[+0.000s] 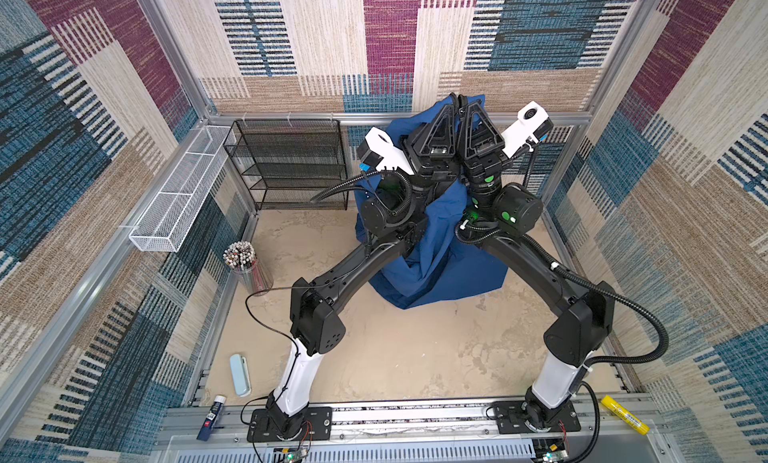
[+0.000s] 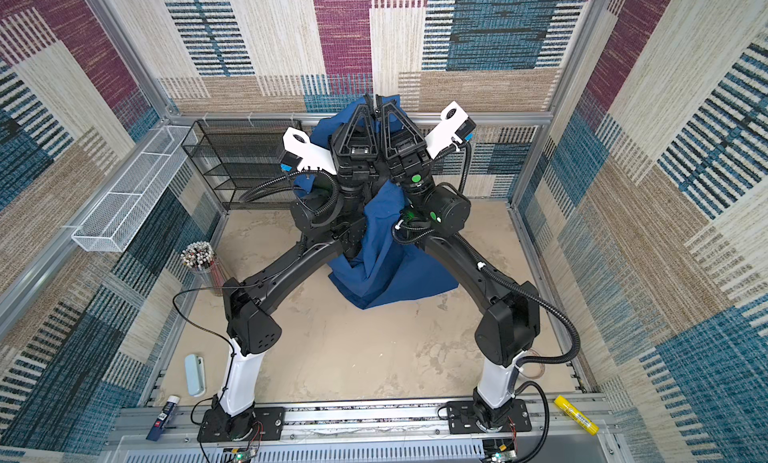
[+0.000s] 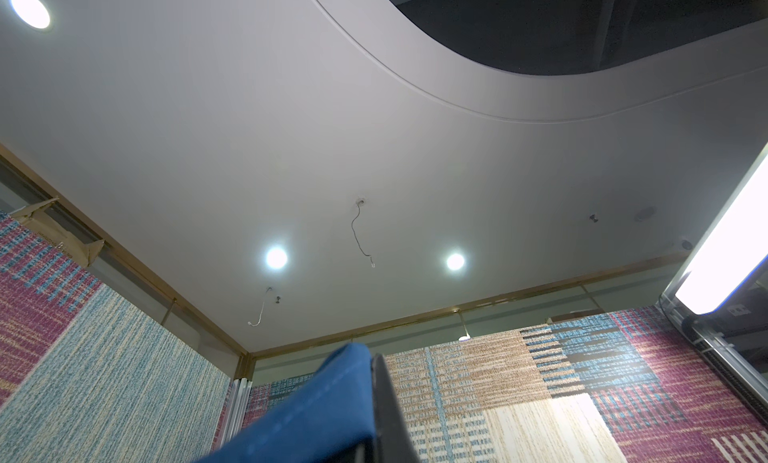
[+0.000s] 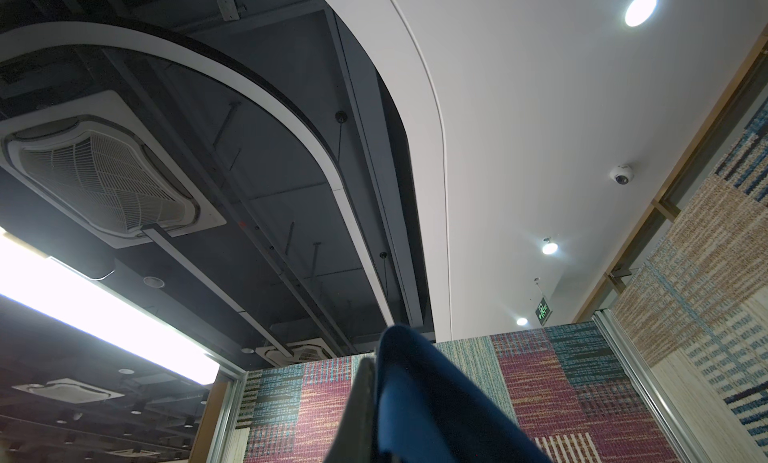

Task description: Zip up the jacket

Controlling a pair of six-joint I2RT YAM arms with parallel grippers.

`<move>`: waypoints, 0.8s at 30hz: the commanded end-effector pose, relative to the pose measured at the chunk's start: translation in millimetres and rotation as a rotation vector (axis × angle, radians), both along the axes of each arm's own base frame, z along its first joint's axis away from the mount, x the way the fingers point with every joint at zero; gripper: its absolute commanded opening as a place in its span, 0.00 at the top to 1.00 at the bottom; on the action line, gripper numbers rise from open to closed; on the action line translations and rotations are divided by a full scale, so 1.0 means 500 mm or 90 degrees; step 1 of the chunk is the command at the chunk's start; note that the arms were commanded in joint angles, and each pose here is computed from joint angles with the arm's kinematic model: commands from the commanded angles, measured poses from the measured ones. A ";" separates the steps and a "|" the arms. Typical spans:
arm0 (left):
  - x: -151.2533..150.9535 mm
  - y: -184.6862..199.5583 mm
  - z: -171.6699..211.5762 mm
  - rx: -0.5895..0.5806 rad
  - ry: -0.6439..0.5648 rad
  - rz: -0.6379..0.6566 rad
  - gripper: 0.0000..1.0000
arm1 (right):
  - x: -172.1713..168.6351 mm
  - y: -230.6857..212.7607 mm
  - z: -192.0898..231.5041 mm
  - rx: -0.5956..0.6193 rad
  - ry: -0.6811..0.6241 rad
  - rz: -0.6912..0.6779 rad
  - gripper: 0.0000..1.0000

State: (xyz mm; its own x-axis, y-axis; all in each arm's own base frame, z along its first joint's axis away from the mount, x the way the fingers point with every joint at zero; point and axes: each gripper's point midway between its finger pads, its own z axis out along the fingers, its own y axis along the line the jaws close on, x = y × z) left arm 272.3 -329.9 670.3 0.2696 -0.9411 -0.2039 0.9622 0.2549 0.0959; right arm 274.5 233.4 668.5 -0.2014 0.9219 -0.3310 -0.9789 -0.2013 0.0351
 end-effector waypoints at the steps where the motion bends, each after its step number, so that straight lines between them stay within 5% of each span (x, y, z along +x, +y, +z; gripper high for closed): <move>1: -0.013 0.011 0.005 -0.015 -0.014 -0.013 1.00 | -0.182 -0.110 -0.012 0.146 -0.243 0.012 1.00; 24: -0.009 0.006 0.001 -0.016 -0.014 -0.031 1.00 | -0.180 -0.102 -0.014 0.134 -0.247 0.020 1.00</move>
